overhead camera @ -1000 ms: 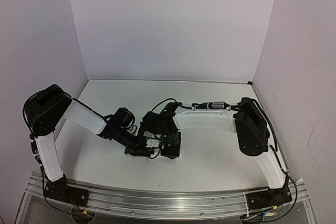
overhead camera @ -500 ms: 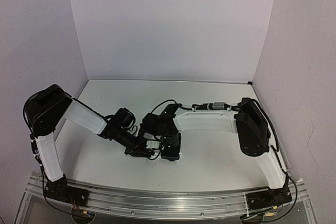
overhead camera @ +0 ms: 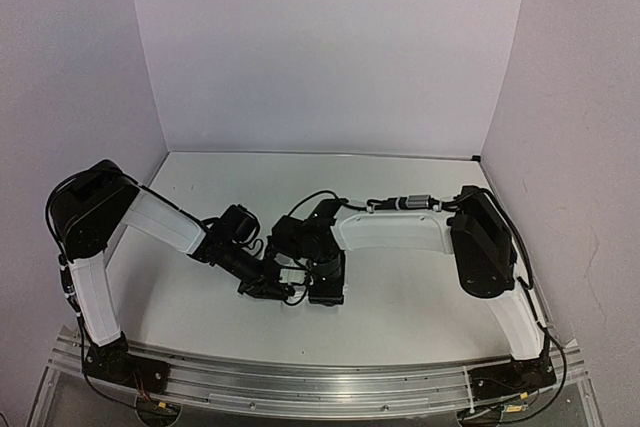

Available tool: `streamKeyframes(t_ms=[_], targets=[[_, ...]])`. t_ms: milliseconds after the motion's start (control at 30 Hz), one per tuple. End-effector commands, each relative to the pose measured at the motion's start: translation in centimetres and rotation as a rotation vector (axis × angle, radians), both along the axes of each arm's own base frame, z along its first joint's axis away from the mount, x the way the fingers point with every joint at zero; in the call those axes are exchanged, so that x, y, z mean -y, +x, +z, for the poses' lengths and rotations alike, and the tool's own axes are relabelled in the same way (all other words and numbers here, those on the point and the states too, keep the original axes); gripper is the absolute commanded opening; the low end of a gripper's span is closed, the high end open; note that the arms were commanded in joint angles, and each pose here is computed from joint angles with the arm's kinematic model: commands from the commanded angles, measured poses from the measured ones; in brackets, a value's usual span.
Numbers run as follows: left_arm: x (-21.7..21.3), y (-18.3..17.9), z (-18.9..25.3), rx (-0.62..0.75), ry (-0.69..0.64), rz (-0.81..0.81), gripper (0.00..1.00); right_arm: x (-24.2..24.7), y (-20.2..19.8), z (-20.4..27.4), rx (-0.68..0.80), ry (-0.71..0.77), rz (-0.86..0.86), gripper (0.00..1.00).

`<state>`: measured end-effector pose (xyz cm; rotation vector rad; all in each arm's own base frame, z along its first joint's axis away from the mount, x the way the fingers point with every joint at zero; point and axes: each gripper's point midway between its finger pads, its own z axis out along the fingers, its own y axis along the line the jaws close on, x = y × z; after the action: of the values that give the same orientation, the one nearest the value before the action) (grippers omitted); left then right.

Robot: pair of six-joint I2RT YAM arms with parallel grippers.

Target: Load the batteries into the remote control

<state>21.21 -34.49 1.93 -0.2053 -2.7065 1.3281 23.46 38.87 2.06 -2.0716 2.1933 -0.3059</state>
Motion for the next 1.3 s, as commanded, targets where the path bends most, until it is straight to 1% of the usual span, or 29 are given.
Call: streamKeyframes(t_ms=[0, 300, 533, 667, 800, 900, 1000, 1067, 1200, 1267], targets=[[2.4, 0.7, -0.1, 0.087, 0.003, -0.016, 0.24, -9.7, 3.1, 5.3, 0.194, 0.415, 0.029, 0.64], [2.6, 1.0, 0.2, 0.099, 0.000, -0.017, 0.24, -9.4, 3.5, 7.1, 0.234, 0.435, 0.029, 0.65], [2.7, 1.1, 0.4, 0.107, -0.002, -0.022, 0.24, -9.5, 0.8, 9.8, 0.122, 0.544, 0.049, 0.65], [2.7, 1.1, 0.4, 0.108, 0.002, -0.027, 0.24, -8.6, 0.3, 11.8, 0.125, 0.583, 0.020, 0.66], [2.6, 1.2, 0.6, 0.115, 0.002, -0.031, 0.24, -6.8, 0.8, 14.4, 0.152, 0.658, -0.099, 0.66], [2.6, 1.3, 0.7, 0.122, 0.005, -0.030, 0.25, -4.9, 1.5, 16.3, 0.114, 0.753, -0.267, 0.65], [2.6, 1.3, 0.6, 0.117, 0.006, -0.033, 0.25, -2.9, 2.4, 17.0, 0.082, 0.831, -0.419, 0.65], [2.4, 1.3, 0.4, 0.116, 0.012, -0.031, 0.25, -1.8, 3.4, 16.9, 0.104, 0.844, -0.512, 0.65], [2.2, 1.5, 0.5, 0.119, 0.016, -0.027, 0.25, 0.2, 4.0, 16.2, 0.141, 0.833, -0.623, 0.65], [2.2, 1.5, 0.5, 0.122, 0.015, -0.026, 0.26, 1.7, 4.0, 15.5, 0.139, 0.837, -0.731, 0.65]])
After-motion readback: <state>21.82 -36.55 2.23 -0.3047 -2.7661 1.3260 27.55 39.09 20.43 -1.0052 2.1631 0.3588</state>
